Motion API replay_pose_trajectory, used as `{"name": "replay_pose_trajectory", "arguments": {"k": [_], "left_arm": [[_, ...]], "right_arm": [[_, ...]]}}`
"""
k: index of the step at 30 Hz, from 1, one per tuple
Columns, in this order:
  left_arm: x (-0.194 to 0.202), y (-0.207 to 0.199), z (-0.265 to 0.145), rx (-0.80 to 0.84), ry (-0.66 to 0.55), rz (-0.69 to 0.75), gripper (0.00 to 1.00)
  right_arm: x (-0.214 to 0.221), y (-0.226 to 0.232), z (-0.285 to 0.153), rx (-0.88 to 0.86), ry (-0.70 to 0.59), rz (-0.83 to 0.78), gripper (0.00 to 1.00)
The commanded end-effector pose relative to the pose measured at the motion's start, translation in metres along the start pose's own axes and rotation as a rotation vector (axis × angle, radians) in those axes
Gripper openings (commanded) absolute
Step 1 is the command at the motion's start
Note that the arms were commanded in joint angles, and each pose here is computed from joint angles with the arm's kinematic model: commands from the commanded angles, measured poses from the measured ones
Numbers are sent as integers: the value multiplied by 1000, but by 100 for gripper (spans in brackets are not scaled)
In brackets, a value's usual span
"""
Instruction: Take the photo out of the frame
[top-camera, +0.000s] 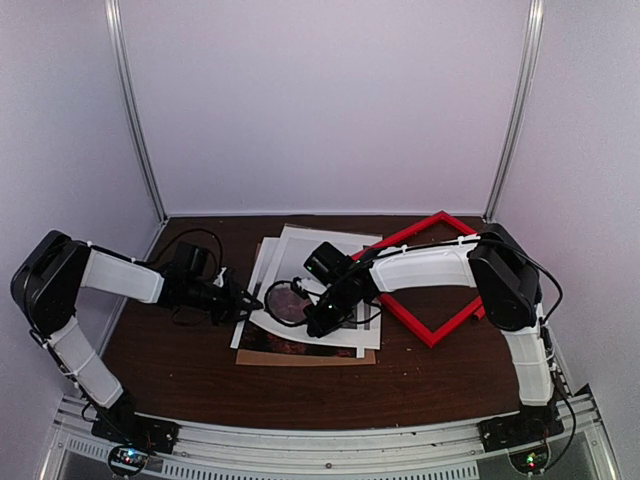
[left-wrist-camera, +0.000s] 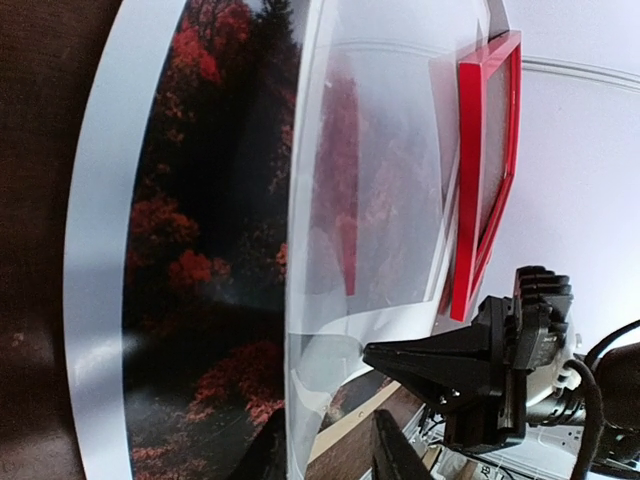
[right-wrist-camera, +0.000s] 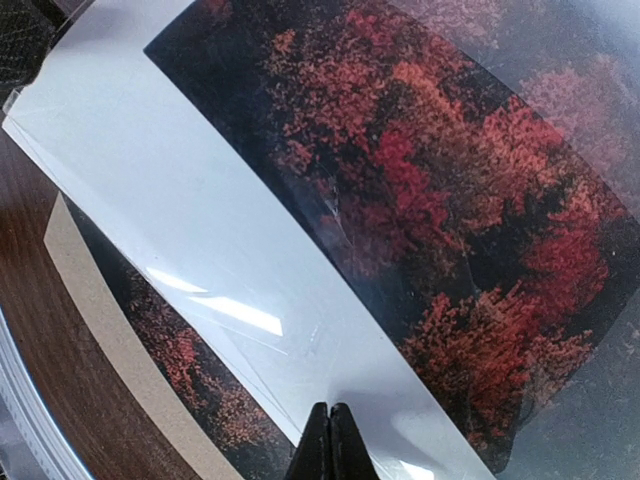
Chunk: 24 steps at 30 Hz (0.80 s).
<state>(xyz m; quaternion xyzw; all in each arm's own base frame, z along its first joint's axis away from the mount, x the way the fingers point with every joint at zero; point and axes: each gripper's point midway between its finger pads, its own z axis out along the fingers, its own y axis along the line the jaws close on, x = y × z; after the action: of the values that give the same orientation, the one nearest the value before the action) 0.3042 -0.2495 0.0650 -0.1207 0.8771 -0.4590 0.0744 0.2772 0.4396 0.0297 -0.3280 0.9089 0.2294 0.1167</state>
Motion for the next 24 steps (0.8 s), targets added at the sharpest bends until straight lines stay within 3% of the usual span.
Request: {"name": "replay_pose_trajectory", "arguments": {"k": [1,8,18,24], "left_arm": [[1,-23,8,93,19,45,28],[4,-24,18,59,38,65,25],[8,-18,23,-23,39,98,0],[16,-23,30,-48,48,125,0]], "right_arm": [[26,-14,18,60,81,20,0],[19,-15,5,92,52,9,0],[2,-15,-31,141,-14,-6,0],[-9,-22,-70,205,-83,-2,0]]}}
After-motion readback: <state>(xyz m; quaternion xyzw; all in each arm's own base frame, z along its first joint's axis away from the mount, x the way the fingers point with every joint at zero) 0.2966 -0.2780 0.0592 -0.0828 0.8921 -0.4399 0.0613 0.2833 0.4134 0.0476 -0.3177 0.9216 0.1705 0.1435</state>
